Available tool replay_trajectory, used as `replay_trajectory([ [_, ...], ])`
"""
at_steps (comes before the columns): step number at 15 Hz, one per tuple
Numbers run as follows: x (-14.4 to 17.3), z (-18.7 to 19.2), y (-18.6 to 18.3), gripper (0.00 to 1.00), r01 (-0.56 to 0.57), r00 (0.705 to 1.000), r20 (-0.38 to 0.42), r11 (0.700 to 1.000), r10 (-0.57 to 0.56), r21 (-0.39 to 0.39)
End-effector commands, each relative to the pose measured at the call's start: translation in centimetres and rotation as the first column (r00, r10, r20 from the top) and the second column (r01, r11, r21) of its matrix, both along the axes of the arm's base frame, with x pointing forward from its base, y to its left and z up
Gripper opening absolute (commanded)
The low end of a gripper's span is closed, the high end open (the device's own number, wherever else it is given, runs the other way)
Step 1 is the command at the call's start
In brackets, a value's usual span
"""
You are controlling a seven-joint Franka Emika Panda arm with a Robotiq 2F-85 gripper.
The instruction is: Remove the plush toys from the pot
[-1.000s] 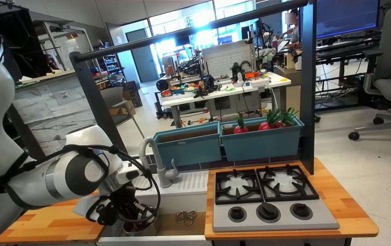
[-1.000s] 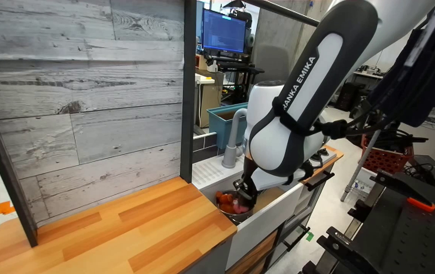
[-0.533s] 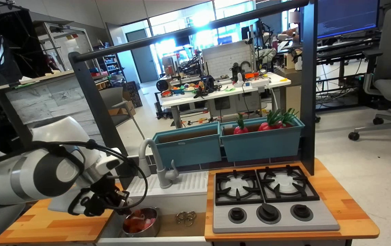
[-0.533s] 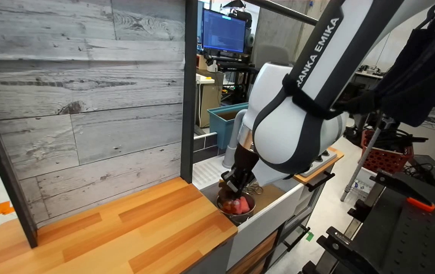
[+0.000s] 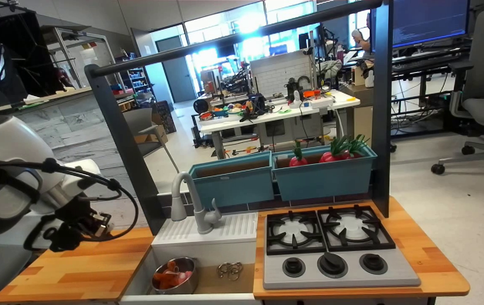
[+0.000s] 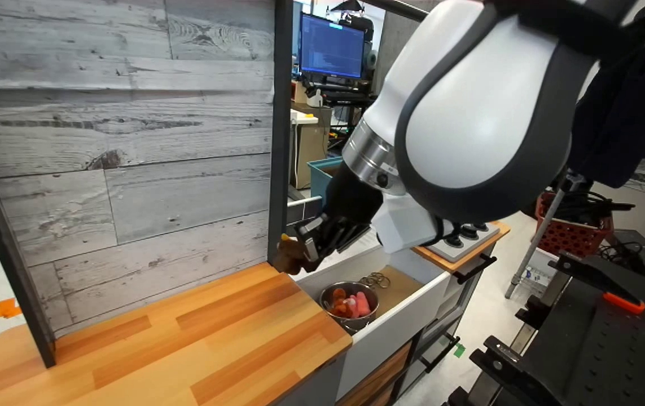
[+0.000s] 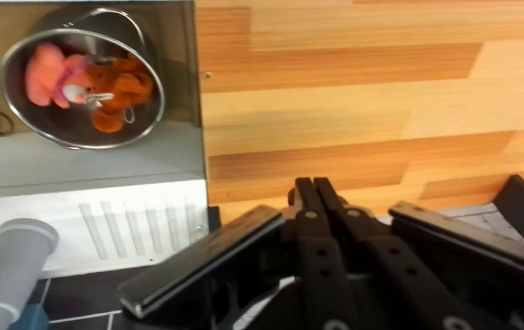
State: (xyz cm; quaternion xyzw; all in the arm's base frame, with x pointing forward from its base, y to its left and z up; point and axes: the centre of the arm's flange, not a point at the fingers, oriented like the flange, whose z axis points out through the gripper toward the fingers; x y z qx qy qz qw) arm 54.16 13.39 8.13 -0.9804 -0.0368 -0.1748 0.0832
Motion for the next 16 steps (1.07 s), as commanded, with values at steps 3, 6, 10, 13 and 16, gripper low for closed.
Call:
replay_trajectory([
  [3, 4.1, 0.4, 6.4, 0.01, 0.010, 0.999, -0.051, 0.997, -0.006, 0.075],
  [6, 5.9, -1.1, 8.4, 0.01, 0.026, 0.997, -0.080, 0.998, -0.021, 0.056],
  [10, 7.0, -3.3, 9.6, 0.01, 0.058, 0.992, -0.113, 0.998, -0.054, 0.038],
  [13, 6.8, -3.5, 9.5, 0.36, 0.069, 0.990, -0.127, 0.997, -0.064, 0.034],
  [16, 6.4, -2.3, 8.8, 0.57, 0.076, 0.990, -0.124, 0.996, -0.070, 0.040],
])
